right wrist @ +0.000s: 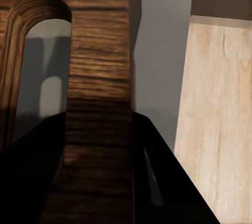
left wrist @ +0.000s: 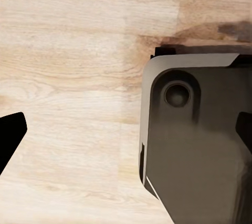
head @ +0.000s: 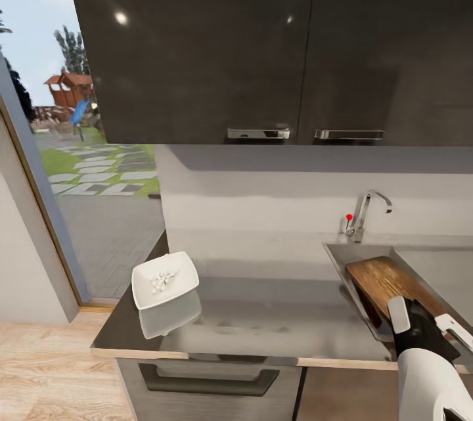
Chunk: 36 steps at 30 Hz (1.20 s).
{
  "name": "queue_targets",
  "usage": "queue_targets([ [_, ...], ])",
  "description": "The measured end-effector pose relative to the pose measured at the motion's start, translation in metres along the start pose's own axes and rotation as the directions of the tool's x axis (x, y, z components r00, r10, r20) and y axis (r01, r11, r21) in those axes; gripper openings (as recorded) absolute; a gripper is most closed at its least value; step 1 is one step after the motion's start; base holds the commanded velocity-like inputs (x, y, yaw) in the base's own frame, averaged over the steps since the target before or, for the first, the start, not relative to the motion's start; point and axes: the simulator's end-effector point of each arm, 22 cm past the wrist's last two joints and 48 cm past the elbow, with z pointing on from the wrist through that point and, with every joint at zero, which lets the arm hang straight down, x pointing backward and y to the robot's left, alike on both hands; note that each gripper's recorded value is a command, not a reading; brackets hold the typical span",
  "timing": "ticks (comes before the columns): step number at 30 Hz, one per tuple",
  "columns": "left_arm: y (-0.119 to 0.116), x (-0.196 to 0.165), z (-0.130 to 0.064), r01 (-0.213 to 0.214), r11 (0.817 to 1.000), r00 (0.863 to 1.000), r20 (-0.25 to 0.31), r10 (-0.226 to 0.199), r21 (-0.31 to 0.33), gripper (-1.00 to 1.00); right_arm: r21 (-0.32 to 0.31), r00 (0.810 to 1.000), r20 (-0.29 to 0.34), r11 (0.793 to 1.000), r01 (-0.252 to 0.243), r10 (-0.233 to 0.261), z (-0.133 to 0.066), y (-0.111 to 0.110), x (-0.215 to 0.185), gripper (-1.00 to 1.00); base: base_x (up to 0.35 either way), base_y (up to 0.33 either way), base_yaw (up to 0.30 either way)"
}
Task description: In the kitchen, take the Vidalia onion out of the sink, dice it on the chopping board with the paring knife, put the diced onion into the bowl on the countertop, then place both the paring knife and the chopping board into the sink.
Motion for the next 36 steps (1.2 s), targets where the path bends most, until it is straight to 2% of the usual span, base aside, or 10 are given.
queue_targets([
  [8,0.0,0.0,0.0,0.0,1.0,1.0,0.001,0.0,0.0,1.0,0.001,1.0,0.012,1.0,-0.01,0.01,-0.001,-0.001,-0.007,-1.0,0.035,0.0,0.0],
  [14,0.0,0.0,0.0,0.0,1.0,1.0,0.001,0.0,0.0,1.0,0.035,0.999,0.026,0.999,-0.028,0.028,-0.004,-0.009,-0.015,-1.0,0.212,0.0,0.0],
  [26,0.0,0.006,0.001,-0.002,1.0,1.0,-0.014,0.002,0.0,1.0,0.055,0.999,0.042,0.998,-0.021,0.019,0.003,-0.014,-0.02,-1.0,0.097,-0.001,0.0],
  [36,0.0,0.011,0.001,-0.004,1.0,1.0,-0.029,0.004,0.0,1.0,0.065,0.999,0.04,0.998,-0.011,0.008,0.008,-0.015,-0.015,-1.0,0.152,-0.106,0.0],
])
